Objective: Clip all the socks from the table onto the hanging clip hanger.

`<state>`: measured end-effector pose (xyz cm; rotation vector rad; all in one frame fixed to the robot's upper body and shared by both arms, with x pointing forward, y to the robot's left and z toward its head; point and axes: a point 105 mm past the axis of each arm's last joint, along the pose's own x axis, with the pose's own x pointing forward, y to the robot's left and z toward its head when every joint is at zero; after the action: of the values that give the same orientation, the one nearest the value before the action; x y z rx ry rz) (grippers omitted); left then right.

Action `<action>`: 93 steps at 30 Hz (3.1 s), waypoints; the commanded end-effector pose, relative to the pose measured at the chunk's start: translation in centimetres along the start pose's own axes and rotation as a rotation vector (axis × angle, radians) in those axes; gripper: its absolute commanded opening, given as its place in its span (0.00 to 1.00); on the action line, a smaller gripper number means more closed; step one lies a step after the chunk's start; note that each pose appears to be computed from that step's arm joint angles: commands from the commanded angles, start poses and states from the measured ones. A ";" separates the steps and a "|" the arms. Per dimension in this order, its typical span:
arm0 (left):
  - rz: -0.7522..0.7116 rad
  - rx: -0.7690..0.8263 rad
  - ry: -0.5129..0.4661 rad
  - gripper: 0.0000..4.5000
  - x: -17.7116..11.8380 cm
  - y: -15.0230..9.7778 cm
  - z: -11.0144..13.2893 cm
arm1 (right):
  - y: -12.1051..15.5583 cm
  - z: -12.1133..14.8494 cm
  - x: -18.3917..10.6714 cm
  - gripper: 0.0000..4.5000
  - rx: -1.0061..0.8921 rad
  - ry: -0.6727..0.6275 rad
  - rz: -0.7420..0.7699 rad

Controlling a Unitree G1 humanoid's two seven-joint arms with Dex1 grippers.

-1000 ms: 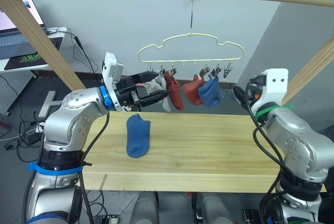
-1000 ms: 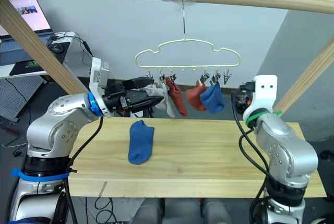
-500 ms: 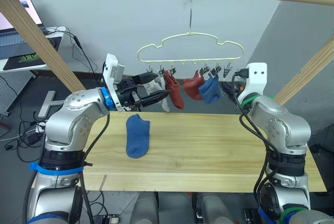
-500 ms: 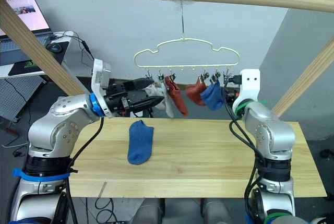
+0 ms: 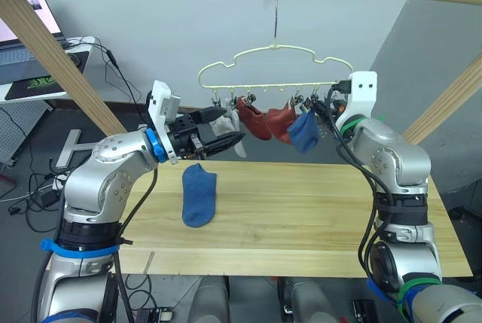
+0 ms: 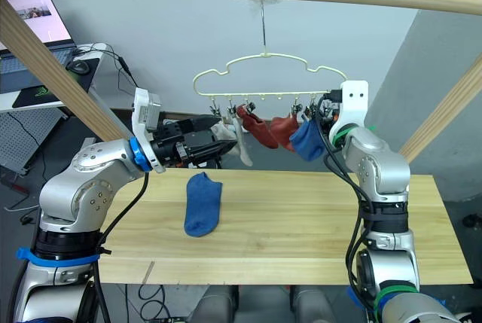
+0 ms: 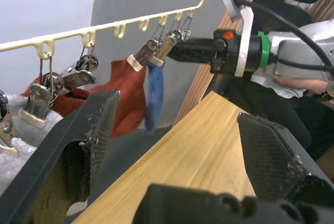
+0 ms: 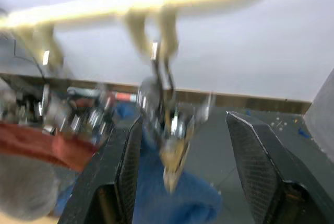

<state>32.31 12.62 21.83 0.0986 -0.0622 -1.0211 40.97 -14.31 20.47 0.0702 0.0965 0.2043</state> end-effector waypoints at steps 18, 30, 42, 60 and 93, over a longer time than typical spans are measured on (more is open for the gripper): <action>0.013 0.019 -0.036 0.92 0.0 -0.5 0.8 | 0.3 2.7 0.7 0.38 -0.028 -0.079 -0.031; 0.014 0.017 -0.041 0.92 0.2 -0.6 0.8 | 0.4 3.7 0.9 0.38 -0.039 -0.094 -0.038; 0.021 0.021 -0.043 0.92 0.3 -0.6 0.8 | -0.2 3.2 0.7 0.38 -0.058 -0.074 -0.073; 0.037 0.022 -0.052 0.92 0.5 -0.5 0.7 | 0.9 3.5 0.2 0.38 -0.026 -0.059 -0.075; 0.248 -0.039 0.373 1.00 -2.7 2.3 -8.4 | 1.0 3.8 0.5 0.00 -0.054 -0.067 -0.081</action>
<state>33.41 15.60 14.20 0.1777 0.2767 -0.7851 41.82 -13.43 22.72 0.0322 0.0831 0.1294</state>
